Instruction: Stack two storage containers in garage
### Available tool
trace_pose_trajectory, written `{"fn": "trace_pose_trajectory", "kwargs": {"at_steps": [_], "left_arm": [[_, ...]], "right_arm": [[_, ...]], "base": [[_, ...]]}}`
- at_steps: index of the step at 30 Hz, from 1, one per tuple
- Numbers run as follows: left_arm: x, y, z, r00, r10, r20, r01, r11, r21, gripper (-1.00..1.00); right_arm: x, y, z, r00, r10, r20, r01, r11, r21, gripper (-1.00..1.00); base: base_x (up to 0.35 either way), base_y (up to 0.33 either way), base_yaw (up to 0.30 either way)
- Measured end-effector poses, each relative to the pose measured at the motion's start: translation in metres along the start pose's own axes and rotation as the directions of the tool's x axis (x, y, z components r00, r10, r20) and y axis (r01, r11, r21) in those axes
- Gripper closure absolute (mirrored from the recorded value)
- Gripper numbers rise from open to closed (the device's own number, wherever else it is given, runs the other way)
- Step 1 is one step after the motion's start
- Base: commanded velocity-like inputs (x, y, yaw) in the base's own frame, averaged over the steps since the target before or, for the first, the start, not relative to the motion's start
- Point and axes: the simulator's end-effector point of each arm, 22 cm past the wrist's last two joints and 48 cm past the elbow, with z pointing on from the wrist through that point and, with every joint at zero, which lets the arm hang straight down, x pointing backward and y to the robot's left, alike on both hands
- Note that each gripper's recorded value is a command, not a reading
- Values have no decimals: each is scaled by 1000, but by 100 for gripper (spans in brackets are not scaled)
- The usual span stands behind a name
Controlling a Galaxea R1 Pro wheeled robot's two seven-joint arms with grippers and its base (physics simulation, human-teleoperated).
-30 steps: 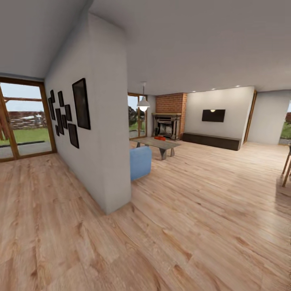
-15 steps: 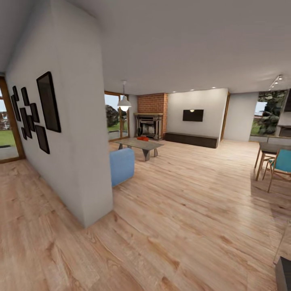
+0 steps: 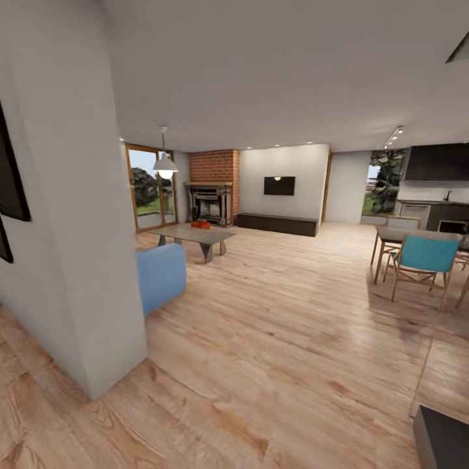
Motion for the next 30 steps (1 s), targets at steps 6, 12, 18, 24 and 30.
{"fn": "trace_pose_trajectory", "kwargs": {"at_steps": [6,12,18,24,30], "left_arm": [[0,0,0,1000,1,0,-1,1000,0,-100],[0,0,0,1000,1,0,-1,1000,0,-100],[0,-1,0,1000,2,1,-2,1000,2,-100],[0,-3,0,1000,2,1,-2,1000,13,-100],[0,-4,0,1000,2,1,-2,1000,17,-100]], "right_arm": [[0,-2,0,1000,-5,-1,5,1000,5,-100],[1,-12,0,1000,-5,-3,5,1000,17,-100],[1,-11,0,1000,-4,-2,4,1000,16,-100],[0,-11,0,1000,-4,-1,4,1000,16,-100],[1,-10,0,1000,-3,-1,3,1000,15,-100]], "base": [[341,0,-96],[341,0,-2],[341,0,0],[341,0,0],[341,0,0]]}}
